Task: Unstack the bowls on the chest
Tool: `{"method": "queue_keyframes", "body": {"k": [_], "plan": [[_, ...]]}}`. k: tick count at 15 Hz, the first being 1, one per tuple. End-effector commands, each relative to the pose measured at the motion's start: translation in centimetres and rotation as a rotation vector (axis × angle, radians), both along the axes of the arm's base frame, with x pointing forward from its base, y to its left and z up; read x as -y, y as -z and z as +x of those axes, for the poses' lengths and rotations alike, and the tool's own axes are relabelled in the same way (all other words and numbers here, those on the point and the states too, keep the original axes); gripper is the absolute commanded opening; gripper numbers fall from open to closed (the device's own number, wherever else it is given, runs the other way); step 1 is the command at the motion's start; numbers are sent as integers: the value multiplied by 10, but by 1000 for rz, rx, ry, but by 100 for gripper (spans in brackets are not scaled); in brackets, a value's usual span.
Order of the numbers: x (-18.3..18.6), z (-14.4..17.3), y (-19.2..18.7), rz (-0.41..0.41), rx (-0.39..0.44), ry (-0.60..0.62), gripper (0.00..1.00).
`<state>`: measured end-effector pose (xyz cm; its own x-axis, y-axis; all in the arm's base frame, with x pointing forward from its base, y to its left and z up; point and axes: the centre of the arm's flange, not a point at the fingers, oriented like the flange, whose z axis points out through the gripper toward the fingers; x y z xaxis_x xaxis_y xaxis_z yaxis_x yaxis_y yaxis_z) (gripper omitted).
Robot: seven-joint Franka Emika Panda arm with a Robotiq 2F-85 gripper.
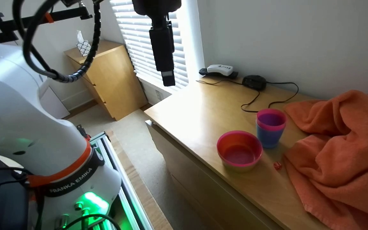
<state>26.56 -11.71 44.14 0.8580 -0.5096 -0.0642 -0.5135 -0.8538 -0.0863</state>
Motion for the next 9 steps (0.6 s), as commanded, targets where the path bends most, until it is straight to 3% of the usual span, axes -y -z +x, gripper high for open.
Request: {"method": "queue_keyframes", "body": {"k": [1, 5, 9], "plan": [[0, 1, 1, 1, -2, 0, 100], [20, 4, 31, 24, -101, 66, 100], [52, 1, 70, 106, -161, 181, 100]]}}
